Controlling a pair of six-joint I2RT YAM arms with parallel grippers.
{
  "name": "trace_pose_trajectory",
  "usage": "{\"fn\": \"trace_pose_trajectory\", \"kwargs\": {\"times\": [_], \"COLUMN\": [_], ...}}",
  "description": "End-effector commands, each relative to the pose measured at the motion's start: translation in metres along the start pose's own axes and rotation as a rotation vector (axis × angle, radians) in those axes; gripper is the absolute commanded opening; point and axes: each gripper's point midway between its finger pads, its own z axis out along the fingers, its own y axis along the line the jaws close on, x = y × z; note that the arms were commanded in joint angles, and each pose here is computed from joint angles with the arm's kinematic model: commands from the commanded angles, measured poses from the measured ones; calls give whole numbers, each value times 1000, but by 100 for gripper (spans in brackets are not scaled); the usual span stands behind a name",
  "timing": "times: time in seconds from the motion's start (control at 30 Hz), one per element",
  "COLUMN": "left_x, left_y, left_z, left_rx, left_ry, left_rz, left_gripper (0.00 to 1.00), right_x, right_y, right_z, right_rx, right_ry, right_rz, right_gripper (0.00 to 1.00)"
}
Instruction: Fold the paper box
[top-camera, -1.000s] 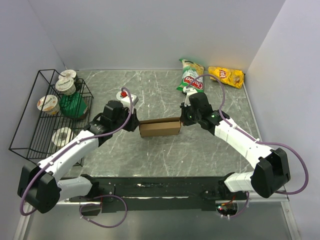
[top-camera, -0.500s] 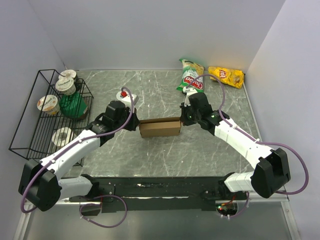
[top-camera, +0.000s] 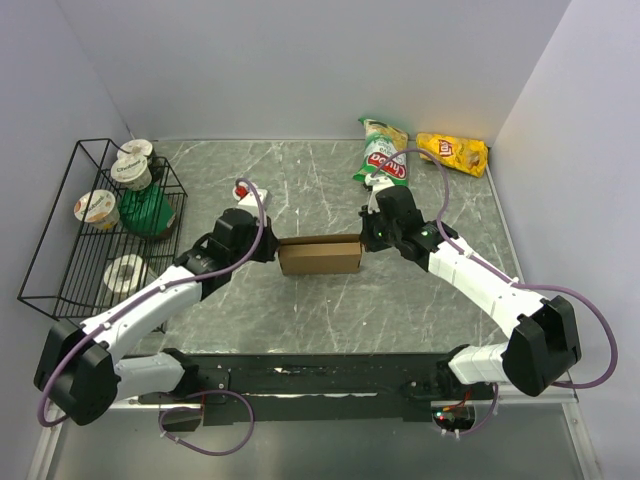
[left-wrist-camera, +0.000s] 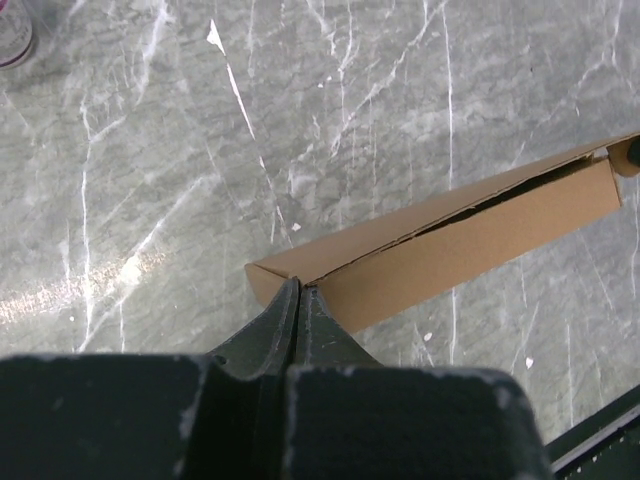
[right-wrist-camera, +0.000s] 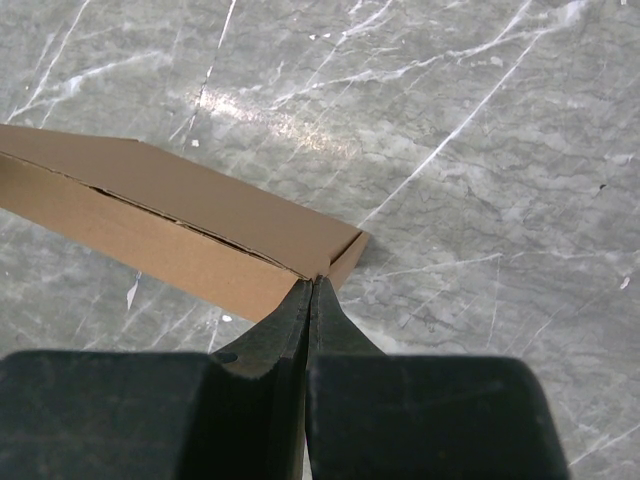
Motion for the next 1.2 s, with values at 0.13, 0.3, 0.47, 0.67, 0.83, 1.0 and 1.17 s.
{"fn": "trace_pose_trajectory", "kwargs": {"times": [0.13,0.3,0.47,0.67,0.83,1.0,1.17], "left_x": [9,17,24,34,38,39,43], "left_y": [1,3,5,5,7,4,2], "left_z": [-2,-2,1,2,4,6,9], "left_rx": [-22,-35,-49,-54,-82,-105,-123], "left_ry": [-38,-49,-49,-40,-13,6,16], "left_rz": [-54,-96,-94,-44,69,175,195], "left_gripper": [1,1,1,1,1,1,1], "right_x": [-21,-20,-20,-20,-21,-20,-20], "right_y": [14,14,16,16,16,15,15], "right_z": [-6,-6,-6,-6,-7,-7,-6], "right_rx": [-38,-38,-39,-38,-38,-33,-32], "right_ry": [-78,-76,-76,-81,-84,-82,-84], "right_rz": [10,9,8,6,2,4,3], "right_gripper": [0,0,0,0,0,0,0]}}
